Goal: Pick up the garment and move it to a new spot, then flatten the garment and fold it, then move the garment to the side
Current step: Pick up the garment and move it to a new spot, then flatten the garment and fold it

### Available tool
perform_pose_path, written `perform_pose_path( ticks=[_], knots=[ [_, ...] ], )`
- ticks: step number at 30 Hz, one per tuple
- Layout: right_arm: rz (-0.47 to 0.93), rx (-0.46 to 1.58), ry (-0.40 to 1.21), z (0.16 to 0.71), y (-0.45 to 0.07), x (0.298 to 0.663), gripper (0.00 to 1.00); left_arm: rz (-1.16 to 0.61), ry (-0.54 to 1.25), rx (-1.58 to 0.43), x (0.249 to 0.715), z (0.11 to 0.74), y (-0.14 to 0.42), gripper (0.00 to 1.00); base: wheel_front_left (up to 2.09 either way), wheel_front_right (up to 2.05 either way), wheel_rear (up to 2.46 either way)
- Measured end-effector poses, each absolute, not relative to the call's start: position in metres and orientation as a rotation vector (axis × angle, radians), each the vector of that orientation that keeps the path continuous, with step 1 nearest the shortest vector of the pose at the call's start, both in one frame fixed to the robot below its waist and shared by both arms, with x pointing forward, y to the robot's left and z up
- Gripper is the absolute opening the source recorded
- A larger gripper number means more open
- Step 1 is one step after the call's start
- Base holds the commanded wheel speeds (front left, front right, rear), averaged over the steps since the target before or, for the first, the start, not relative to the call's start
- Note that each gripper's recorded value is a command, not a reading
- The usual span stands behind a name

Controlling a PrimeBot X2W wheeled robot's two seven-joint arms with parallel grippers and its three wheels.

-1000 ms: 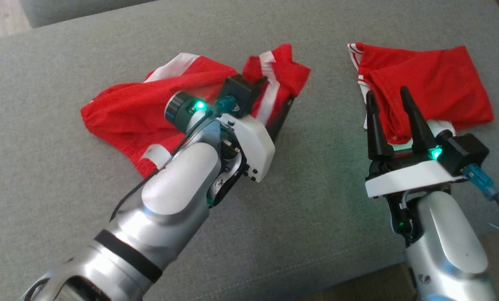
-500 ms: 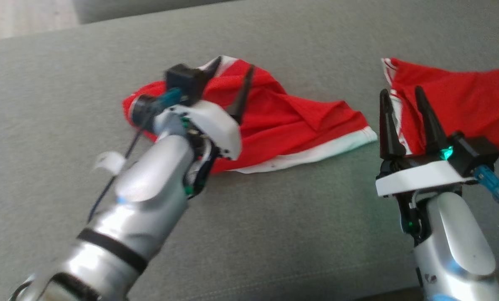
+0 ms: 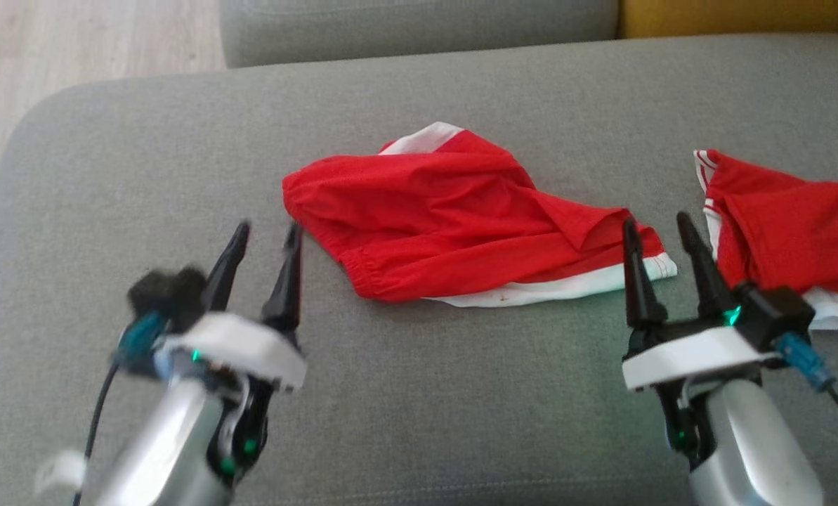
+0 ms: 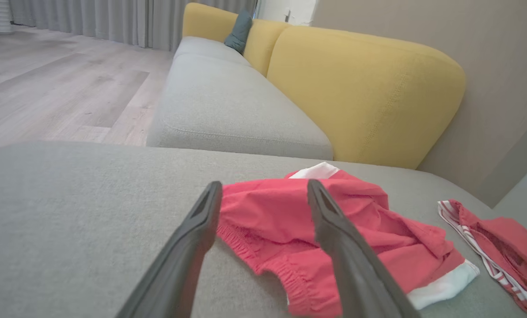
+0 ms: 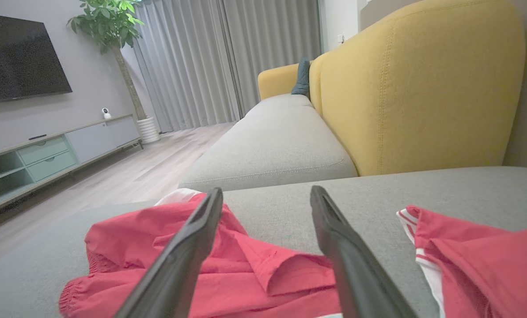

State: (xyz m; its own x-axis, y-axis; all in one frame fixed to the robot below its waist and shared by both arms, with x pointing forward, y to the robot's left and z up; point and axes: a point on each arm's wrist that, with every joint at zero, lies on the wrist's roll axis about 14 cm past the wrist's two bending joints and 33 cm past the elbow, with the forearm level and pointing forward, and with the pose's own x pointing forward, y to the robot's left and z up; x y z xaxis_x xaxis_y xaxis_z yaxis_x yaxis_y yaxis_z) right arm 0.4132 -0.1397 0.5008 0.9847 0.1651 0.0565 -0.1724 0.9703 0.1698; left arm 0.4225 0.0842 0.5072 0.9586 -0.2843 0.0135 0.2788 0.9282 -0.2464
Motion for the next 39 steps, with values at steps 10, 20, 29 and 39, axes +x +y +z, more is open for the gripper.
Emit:
perform_pose_path(
  ticks=[10, 20, 29, 39],
  knots=[
    [0.213, 0.192, -0.007, 0.490, -0.123, 0.404, 1.00, -0.178, -0.005, -0.321, 0.389, 0.503, 0.109, 1.00, 0.00, 0.00, 0.00],
    [0.437, 0.136, 0.058, 0.475, -0.051, 0.404, 1.00, -0.122, -0.012, -0.324, 0.387, 0.497, 0.129, 1.00, 0.00, 0.00, 0.00],
    [0.681, -0.009, 0.148, 0.449, 0.002, 0.407, 1.00, -0.046, 0.025, -0.331, 0.377, 0.480, 0.153, 1.00, 0.00, 0.00, 0.00],
    [0.876, -0.136, 0.234, 0.421, 0.032, 0.400, 1.00, 0.023, 0.045, -0.331, 0.364, 0.471, 0.174, 1.00, 0.00, 0.00, 0.00]
  ],
)
